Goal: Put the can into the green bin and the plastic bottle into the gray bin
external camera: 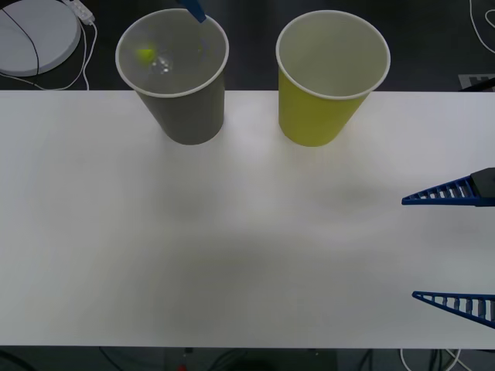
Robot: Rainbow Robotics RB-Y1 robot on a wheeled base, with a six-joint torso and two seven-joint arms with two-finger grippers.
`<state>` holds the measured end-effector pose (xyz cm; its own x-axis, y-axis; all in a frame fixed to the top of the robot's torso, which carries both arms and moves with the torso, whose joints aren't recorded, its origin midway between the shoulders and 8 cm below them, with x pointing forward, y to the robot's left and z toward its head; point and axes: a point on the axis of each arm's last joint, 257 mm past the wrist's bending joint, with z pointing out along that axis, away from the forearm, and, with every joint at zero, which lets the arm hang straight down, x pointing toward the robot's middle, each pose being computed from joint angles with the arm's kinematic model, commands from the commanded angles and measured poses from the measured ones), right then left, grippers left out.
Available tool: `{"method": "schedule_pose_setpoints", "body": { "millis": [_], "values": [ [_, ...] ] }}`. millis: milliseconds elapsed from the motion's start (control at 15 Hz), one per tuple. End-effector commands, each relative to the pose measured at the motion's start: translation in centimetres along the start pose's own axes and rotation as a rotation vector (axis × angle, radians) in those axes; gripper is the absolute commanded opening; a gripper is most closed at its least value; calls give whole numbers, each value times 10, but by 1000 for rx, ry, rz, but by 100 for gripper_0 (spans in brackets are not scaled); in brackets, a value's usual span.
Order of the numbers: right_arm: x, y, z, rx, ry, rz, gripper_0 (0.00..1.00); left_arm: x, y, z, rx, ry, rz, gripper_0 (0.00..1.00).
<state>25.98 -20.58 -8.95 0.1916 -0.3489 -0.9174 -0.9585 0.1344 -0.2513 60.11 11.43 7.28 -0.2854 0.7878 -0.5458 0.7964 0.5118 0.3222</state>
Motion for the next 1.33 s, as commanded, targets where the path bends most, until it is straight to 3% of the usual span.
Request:
{"method": "schedule_pose_setpoints", "body": {
  "millis": [67, 333, 800, 1333],
  "values": [
    [0, 0, 0, 0, 0, 0, 100, 0, -1, 0, 3, -3, 0, 100],
    [0, 0, 0, 0, 0, 0, 100, 4, -3, 0, 15, -9, 16, 100],
    [0, 0, 0, 0, 0, 0, 100, 47, -13, -8, -6, -16, 92, 100],
    [0, 0, 0, 0, 0, 0, 100, 110, -39, -18, 15, -78, 104, 100]
  ]
}}
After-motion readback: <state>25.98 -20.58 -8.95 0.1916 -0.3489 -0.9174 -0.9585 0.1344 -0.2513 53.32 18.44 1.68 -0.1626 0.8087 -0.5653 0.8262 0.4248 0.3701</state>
